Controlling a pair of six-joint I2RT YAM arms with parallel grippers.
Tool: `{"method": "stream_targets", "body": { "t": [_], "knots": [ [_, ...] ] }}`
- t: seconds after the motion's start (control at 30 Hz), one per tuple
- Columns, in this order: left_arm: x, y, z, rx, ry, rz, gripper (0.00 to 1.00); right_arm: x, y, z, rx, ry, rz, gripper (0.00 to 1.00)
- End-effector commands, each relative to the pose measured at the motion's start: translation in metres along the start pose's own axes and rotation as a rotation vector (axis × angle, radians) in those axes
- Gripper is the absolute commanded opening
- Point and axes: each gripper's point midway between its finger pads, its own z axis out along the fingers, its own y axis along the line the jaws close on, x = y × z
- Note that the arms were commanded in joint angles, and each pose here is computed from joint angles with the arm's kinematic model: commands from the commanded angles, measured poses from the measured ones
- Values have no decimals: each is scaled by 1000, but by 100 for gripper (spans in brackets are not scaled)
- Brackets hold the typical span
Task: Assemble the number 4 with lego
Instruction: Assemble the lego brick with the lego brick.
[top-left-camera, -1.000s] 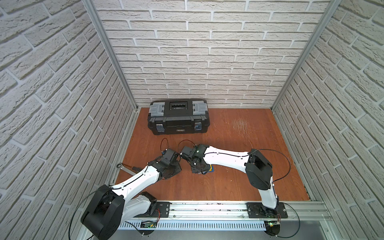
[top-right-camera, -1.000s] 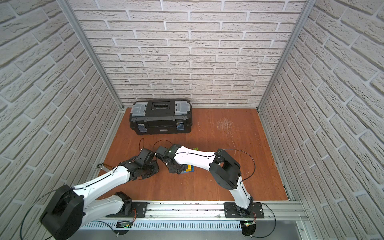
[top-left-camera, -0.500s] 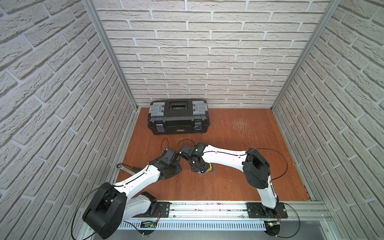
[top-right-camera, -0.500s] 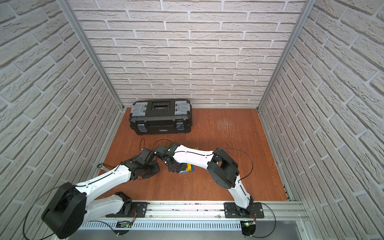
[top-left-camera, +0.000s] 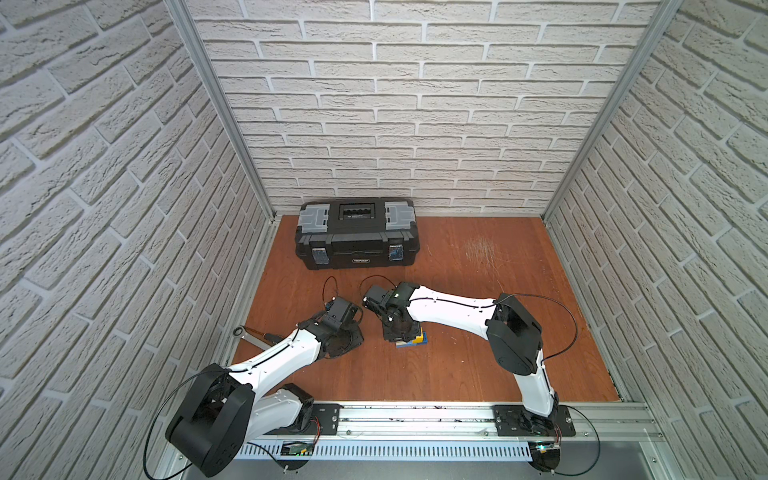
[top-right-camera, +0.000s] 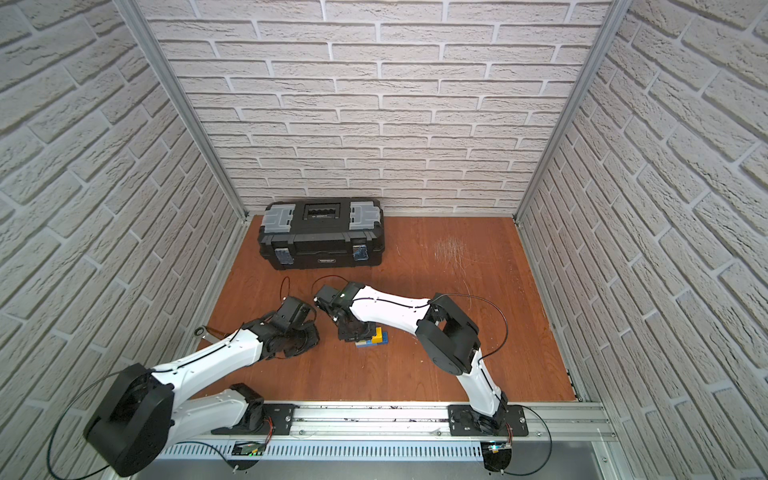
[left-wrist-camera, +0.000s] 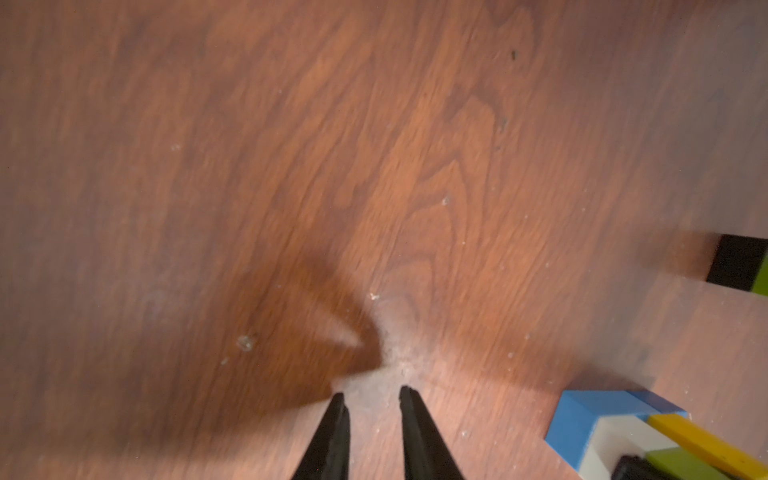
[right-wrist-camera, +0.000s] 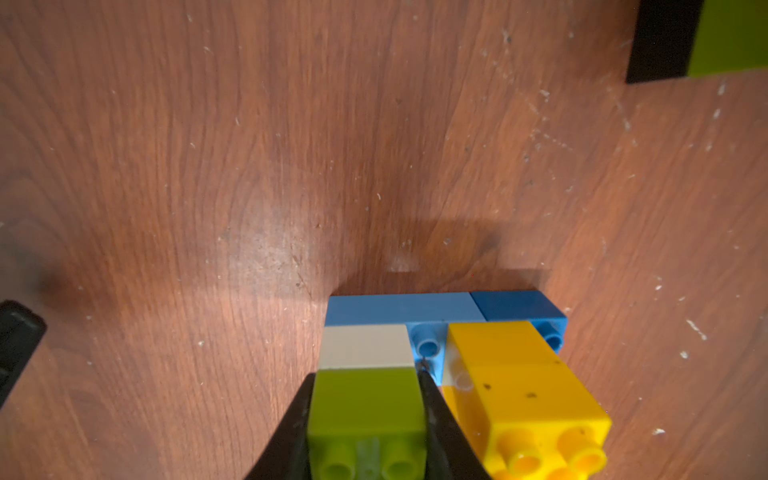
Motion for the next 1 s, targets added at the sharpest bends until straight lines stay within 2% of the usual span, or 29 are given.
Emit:
{"method": "stream_targets", "body": {
  "t": [0.0,0.23,0.37,0.5,0.63,0.77,0.9,0.97],
  "knots": [
    [-3,-10,-5,23,-1,31,26,49,-36,117,183,227,27,2],
    [-4,-19,-3,35,22,35,27,50,-36,131,197,272,23,2],
    [-2,-18,-3,37,26,36,29,30,-27,100,161,200,5,3],
    [0,-18,-2,37,36,40,29,5,-8,53,62,93,-3,25],
    [-1,-22,-2,48,32,39,29,-10,7,16,-25,21,-9,34],
    [0,-32,-3,76,31,56,30,-18,12,-14,-69,-34,-3,54],
    [5,-40,-4,95,34,59,29,-23,13,-36,-105,-78,-2,63],
    [7,-46,-7,120,30,63,29,-26,17,-48,-139,-99,-15,64]
  ]
}}
